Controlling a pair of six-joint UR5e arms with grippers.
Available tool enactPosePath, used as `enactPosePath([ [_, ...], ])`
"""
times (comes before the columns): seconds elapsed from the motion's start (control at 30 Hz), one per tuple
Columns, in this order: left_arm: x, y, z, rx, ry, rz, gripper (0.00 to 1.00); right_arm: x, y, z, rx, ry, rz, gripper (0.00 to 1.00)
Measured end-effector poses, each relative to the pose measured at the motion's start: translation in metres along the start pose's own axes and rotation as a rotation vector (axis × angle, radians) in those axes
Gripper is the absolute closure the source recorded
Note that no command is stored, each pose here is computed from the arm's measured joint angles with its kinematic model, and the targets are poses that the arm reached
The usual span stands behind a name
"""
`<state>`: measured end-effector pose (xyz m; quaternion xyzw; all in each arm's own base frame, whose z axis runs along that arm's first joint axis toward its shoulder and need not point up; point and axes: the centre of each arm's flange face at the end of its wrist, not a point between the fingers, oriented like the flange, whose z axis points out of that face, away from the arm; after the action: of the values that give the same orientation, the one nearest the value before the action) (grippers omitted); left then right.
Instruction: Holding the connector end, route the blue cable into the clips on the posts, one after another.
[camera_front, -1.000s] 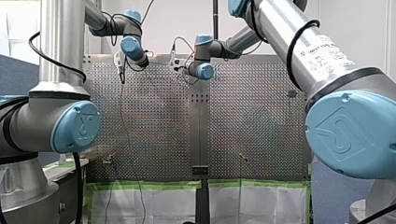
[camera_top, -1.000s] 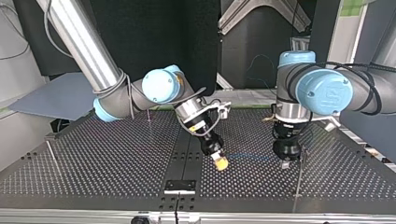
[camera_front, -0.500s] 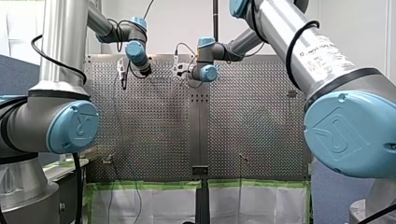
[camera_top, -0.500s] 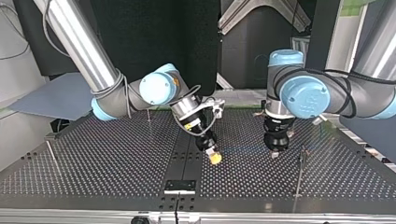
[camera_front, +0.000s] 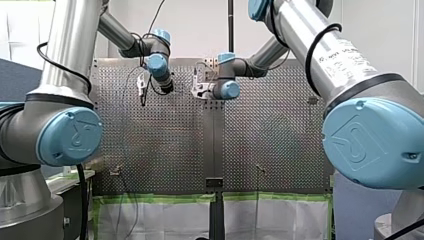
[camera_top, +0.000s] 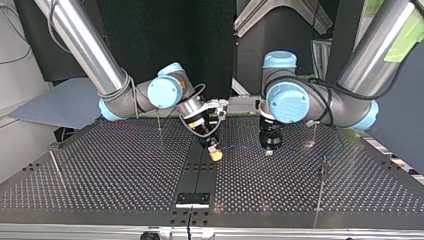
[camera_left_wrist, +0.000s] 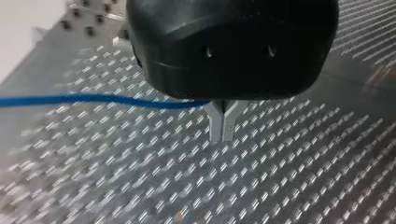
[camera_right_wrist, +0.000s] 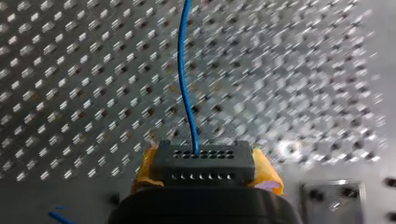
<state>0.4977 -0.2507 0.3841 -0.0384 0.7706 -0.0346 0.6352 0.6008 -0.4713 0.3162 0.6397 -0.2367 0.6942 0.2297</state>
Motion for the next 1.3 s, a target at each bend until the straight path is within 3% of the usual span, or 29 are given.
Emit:
enactPosePath([
  [0.27, 0.022, -0.013, -0.001, 0.023, 0.007, 0.012, 1.0, -0.03, 0.018, -0.015, -0.061, -0.057, -0.013, 1.0],
  [0.5, 0.052, -0.026, 0.006, 0.028, 0.044, 0.035, 1.0, -0.06, 0.031, -0.029, -0.097, -0.091, -0.02, 1.0],
  [0.8, 0.086, -0.057, 0.005, 0.053, 0.061, 0.04, 1.0, -0.093, 0.043, -0.051, -0.149, -0.159, -0.028, 1.0],
  [1.3, 0.151, -0.09, 0.004, 0.099, 0.122, 0.079, 1.0, -0.139, 0.058, -0.084, -0.189, -0.203, -0.019, 1.0],
])
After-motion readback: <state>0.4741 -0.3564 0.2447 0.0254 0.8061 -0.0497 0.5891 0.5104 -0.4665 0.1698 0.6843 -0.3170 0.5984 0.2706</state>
